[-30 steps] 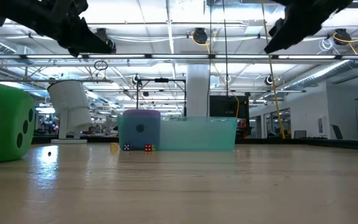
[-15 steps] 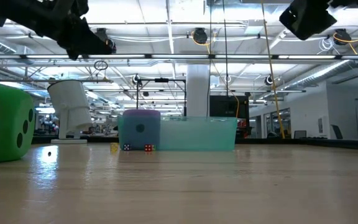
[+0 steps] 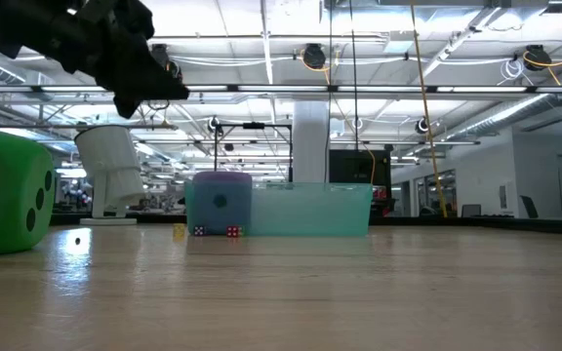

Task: Pick & Place Dice

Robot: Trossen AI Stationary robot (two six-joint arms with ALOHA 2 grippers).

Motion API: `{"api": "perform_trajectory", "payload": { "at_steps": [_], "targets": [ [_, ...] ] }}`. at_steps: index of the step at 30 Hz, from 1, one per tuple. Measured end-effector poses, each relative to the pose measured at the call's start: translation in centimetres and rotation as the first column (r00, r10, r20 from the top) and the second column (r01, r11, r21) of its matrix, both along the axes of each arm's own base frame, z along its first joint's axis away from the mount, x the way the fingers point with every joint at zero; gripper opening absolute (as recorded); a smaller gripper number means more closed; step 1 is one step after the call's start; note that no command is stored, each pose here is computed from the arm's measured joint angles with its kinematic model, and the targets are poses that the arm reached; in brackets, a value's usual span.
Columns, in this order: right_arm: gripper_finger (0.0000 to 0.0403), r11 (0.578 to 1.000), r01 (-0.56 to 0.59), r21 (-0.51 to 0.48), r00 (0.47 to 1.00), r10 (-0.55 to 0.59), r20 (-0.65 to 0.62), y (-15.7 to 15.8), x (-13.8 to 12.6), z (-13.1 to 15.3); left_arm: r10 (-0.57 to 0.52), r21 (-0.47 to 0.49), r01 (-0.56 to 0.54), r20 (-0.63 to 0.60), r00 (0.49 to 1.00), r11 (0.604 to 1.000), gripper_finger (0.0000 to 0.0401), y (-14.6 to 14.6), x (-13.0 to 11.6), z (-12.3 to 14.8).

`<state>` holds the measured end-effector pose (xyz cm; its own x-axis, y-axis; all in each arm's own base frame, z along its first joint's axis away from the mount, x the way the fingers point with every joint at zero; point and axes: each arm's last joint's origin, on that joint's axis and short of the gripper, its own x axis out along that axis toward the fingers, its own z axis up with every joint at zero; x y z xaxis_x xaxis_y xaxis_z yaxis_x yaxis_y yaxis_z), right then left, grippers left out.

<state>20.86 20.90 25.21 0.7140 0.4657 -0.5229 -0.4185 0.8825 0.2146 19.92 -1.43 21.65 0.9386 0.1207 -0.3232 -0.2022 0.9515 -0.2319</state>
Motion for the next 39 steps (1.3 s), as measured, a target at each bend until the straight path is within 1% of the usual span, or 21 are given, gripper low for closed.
{"api": "perform_trajectory", "payload": {
  "at_steps": [3,6,9,11,12,14,16,17,20,21,22,26,27,29,32,35,37,39],
  "targets": [
    [0.0392,0.997,0.001,-0.072,1.000,0.001,0.026,1.2,-0.5,-0.8,-0.042,-0.002,0.042,0.055,0.998,0.999,0.0026,-0.8,0.8,0.0],
    [0.0391,0.995,-0.033,-0.090,0.997,0.038,0.060,2.5,-0.7,-1.6,-0.062,0.014,0.061,0.083,0.995,0.998,0.0026,-1.2,1.3,0.0],
    [0.0375,0.991,-0.090,-0.094,0.987,0.101,0.125,3.9,-0.9,-2.0,-0.069,0.004,0.069,0.098,0.993,0.998,0.0026,-1.4,1.4,0.0],
    [0.0352,0.990,-0.104,-0.095,0.976,0.120,0.183,4.6,-0.9,-1.9,-0.073,-0.008,0.074,0.078,0.994,0.997,0.0026,-1.6,1.5,-0.3],
    [0.0334,0.990,-0.105,-0.090,0.972,0.122,0.203,4.9,-1.0,-1.8,-0.077,-0.013,0.078,0.071,0.994,0.997,0.0026,-1.7,1.5,-0.4],
    [0.0284,0.991,-0.113,-0.072,0.966,0.127,0.226,5.2,-1.0,-1.7,-0.089,-0.020,0.090,0.064,0.994,0.996,0.0026,-2.1,1.5,-0.5],
    [0.0214,0.992,-0.109,-0.057,0.972,0.118,0.205,5.3,-1.0,-2.0,-0.097,-0.018,0.098,0.060,0.993,0.995,0.0026,-2.4,1.5,-0.6],
    [0.0176,0.993,-0.116,-0.031,0.976,0.120,0.184,5.4,-1.0,-2.1,-0.092,-0.014,0.093,0.061,0.994,0.996,0.0026,-2.5,1.5,-0.6],
    [0.0054,0.983,-0.178,0.043,0.978,0.172,0.119,5.6,-0.7,-2.7,-0.043,-0.013,0.044,0.072,0.996,0.999,0.0026,-2.7,1.4,-0.5],
    [0.0028,0.977,-0.203,0.070,0.975,0.195,0.107,5.7,-0.4,-2.9,-0.029,-0.013,0.030,0.074,0.997,0.999,0.0026,-2.7,1.4,-0.5],
    [0.0017,0.969,-0.227,0.099,0.971,0.218,0.095,5.8,-0.2,-3.3,-0.018,-0.015,0.019,0.076,0.997,1.000,0.0026,-2.7,1.4,-0.5],
    [0.0024,0.921,-0.299,0.248,0.953,0.303,0.023,6.4,1.2,-5.1,-0.017,-0.014,0.019,0.079,0.997,1.000,0.0026,-2.8,1.4,-0.5],
    [0.0024,0.912,-0.308,0.270,0.947,0.321,-0.005,6.5,1.6,-5.8,-0.018,-0.014,0.019,0.079,0.997,1.000,0.0026,-2.8,1.4,-0.5],
    [0.0018,0.911,-0.301,0.283,0.939,0.334,-0.076,6.5,2.3,-7.5,-0.017,-0.014,0.019,0.079,0.997,1.000,0.0026,-2.8,1.4,-0.5],
    [0.0004,0.931,-0.263,0.252,0.938,0.308,-0.161,5.7,3.4,-9.6,-0.015,-0.012,0.016,0.079,0.997,1.000,0.0026,-2.8,1.4,-0.5],
    [0.0004,0.966,-0.179,0.185,0.953,0.217,-0.210,4.3,4.5,-10.5,-0.010,-0.005,0.011,0.080,0.997,1.000,0.0026,-2.8,1.4,-0.5],
    [0.0005,0.986,-0.123,0.115,0.964,0.146,-0.222,3.3,5.1,-10.8,-0.010,-0.004,0.010,0.080,0.997,1.000,0.0026,-2.8,1.4,-0.5],
    [0.0002,0.995,-0.080,0.058,0.975,0.091,-0.204,2.4,5.7,-10.9,-0.010,-0.004,0.010,0.080,0.997,1.000,0.0026,-2.8,1.4,-0.5]
  ]
}}
